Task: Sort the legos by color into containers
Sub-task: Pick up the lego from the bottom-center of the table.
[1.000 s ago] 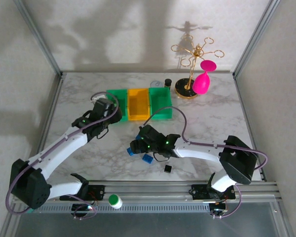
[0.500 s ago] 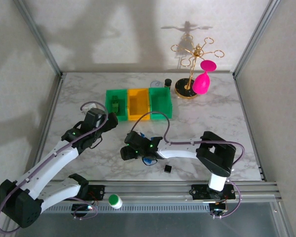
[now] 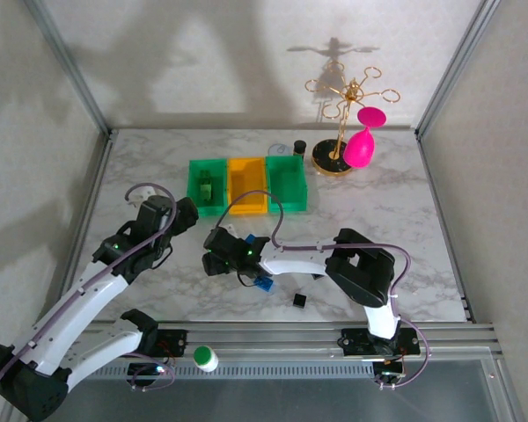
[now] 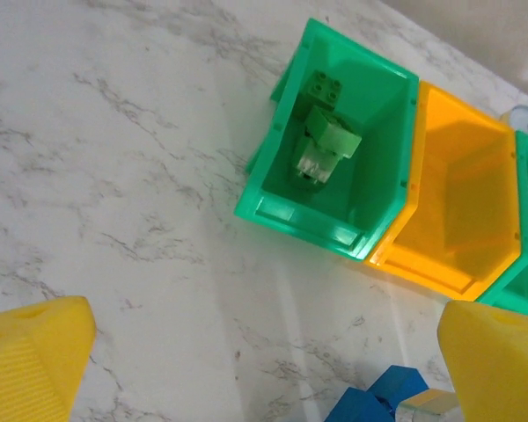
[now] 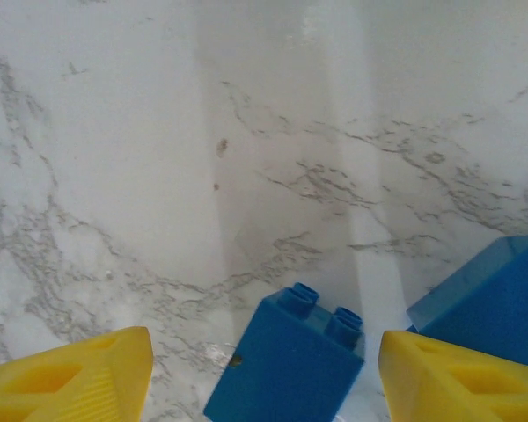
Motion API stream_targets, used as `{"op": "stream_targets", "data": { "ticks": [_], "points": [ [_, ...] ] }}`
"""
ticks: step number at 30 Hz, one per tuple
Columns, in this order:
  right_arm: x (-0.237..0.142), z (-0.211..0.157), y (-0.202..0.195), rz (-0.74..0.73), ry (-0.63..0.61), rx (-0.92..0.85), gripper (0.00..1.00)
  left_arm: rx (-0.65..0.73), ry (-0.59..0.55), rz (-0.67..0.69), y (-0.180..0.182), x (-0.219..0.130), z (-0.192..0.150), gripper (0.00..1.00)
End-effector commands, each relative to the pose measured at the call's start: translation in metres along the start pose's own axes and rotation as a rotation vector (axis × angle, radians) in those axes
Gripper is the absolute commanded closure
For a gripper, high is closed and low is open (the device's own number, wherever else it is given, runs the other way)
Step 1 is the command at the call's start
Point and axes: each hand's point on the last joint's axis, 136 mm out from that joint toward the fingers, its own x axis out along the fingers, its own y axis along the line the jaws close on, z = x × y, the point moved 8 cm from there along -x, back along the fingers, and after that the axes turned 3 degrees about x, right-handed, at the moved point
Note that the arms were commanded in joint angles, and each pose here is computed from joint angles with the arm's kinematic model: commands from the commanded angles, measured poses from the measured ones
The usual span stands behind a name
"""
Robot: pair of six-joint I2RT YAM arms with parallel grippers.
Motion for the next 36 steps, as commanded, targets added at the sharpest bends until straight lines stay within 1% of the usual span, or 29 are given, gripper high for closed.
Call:
{"op": "stream_targets", "data": {
  "ticks": [1, 5, 11, 13, 19, 20, 23, 27, 31, 36],
  "points": [
    [-0.003, -0.007, 0.000, -0.096, -0.001, -0.025, 0.32, -0.028, -0.027, 0.022, 0.005, -0.011, 0.007, 0.00],
    [0.002, -0.014, 0.003, -0.155, 0.007, -0.028, 0.35, -0.047, -0.033, 0.017, 0.007, -0.013, 0.006, 0.00],
    [0.012, -0.014, 0.013, -0.146, 0.001, -0.037, 0.39, -0.054, -0.024, 0.018, 0.010, -0.014, 0.003, 0.00],
    [0.014, -0.013, 0.012, -0.164, -0.003, -0.039, 0.45, -0.057, -0.025, 0.018, 0.011, -0.015, 0.003, 0.00],
    [0.008, -0.012, 0.010, -0.167, -0.021, -0.041, 0.58, -0.067, -0.026, 0.004, 0.010, -0.016, 0.003, 0.00],
    [0.007, -0.012, 0.009, -0.169, -0.022, -0.040, 0.61, -0.068, -0.026, 0.002, 0.010, -0.016, 0.003, 0.00],
    [0.003, -0.011, 0.010, -0.142, -0.029, -0.041, 0.69, -0.069, -0.023, -0.002, 0.009, -0.016, 0.003, 0.00],
    [-0.011, -0.006, 0.013, -0.104, -0.053, -0.033, 0.73, -0.064, -0.021, -0.017, 0.008, -0.015, 0.002, 0.01],
    [-0.037, 0.007, 0.017, -0.052, -0.114, -0.014, 0.73, -0.063, -0.024, -0.034, 0.003, -0.016, 0.006, 0.00],
    [-0.064, 0.032, 0.005, -0.036, -0.188, 0.035, 0.73, -0.063, -0.027, -0.062, -0.005, -0.015, 0.015, 0.00]
  ]
}}
